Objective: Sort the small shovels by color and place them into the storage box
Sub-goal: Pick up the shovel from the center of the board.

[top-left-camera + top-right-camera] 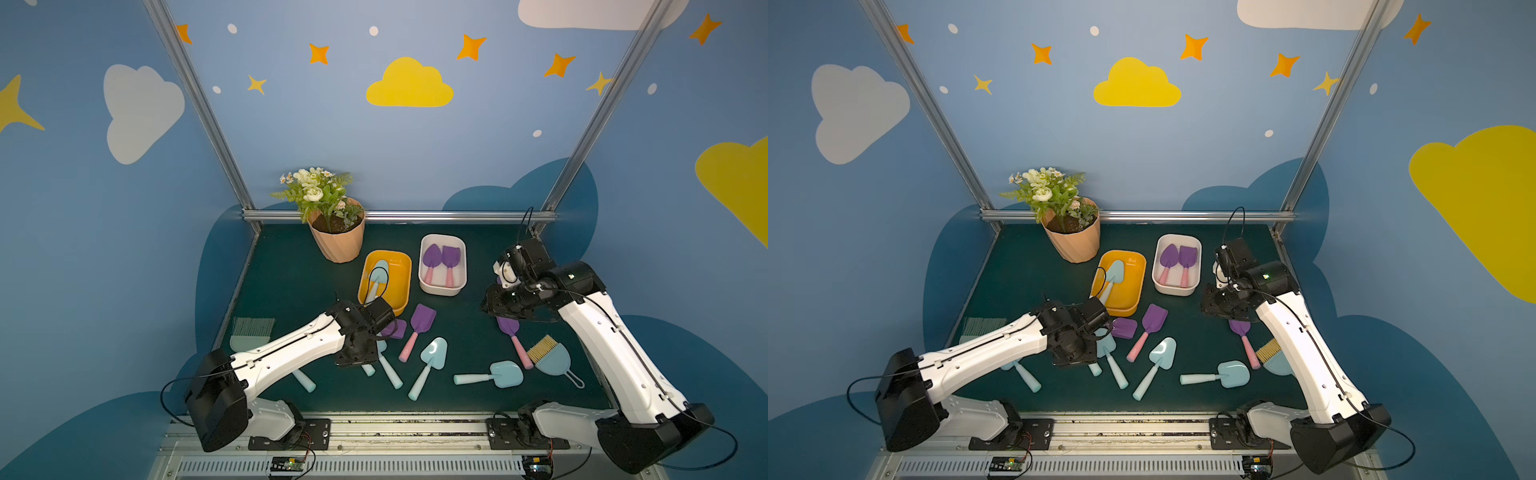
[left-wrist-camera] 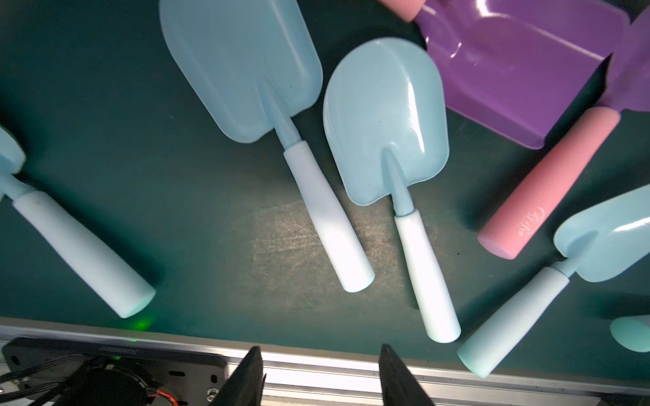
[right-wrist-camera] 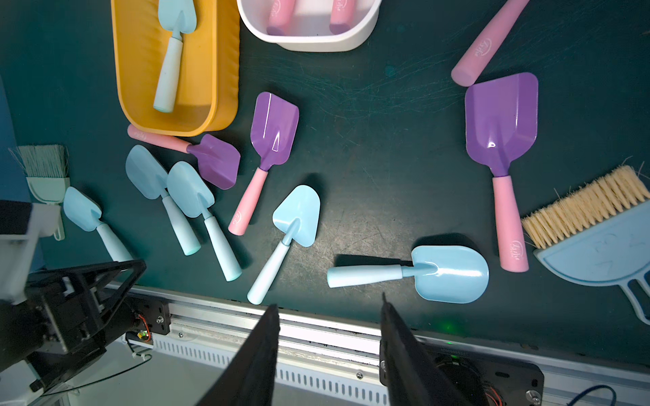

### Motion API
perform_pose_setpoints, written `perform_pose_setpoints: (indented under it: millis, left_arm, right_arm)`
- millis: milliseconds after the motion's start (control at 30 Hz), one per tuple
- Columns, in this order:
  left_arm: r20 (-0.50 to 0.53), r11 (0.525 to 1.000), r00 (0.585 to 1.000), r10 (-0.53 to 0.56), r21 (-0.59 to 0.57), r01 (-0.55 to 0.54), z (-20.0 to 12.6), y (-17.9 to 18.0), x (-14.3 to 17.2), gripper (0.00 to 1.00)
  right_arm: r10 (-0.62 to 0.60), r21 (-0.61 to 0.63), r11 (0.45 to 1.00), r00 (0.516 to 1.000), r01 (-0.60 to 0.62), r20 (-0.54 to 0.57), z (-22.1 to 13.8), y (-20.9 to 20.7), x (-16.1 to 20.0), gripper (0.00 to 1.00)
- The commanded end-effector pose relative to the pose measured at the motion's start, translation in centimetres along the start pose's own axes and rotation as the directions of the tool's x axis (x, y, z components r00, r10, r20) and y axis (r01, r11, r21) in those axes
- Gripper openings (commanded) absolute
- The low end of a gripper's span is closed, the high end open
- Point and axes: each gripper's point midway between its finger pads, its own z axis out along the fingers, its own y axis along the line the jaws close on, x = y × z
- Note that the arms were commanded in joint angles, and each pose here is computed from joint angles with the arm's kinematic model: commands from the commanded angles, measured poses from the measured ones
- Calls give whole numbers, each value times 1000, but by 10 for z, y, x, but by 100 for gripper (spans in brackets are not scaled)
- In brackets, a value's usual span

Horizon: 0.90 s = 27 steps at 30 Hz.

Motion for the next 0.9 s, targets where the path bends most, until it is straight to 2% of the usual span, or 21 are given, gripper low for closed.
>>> perform_pose_setpoints:
  millis: [0, 167, 500, 867]
  left_arm:
    - [-32, 991, 994, -102, 83, 104, 18, -21, 2, 45]
    - [-51, 978, 982, -181, 94, 185, 40, -26, 5, 45]
    - [-84, 977, 976, -202, 45, 207, 61, -27, 5, 48]
    - [-97, 974, 969, -226, 14, 228, 70, -14, 6, 43]
  right_arm:
    - [-14, -30, 999, 999, 15, 29, -8, 4, 1, 48]
    - [-16, -39, 999, 999, 18, 49, -13, 5, -1, 49]
    - [-19, -54, 998, 999, 21, 28, -6, 9, -2, 50]
    - [-23, -55, 998, 1000, 24, 16, -2, 8, 1, 50]
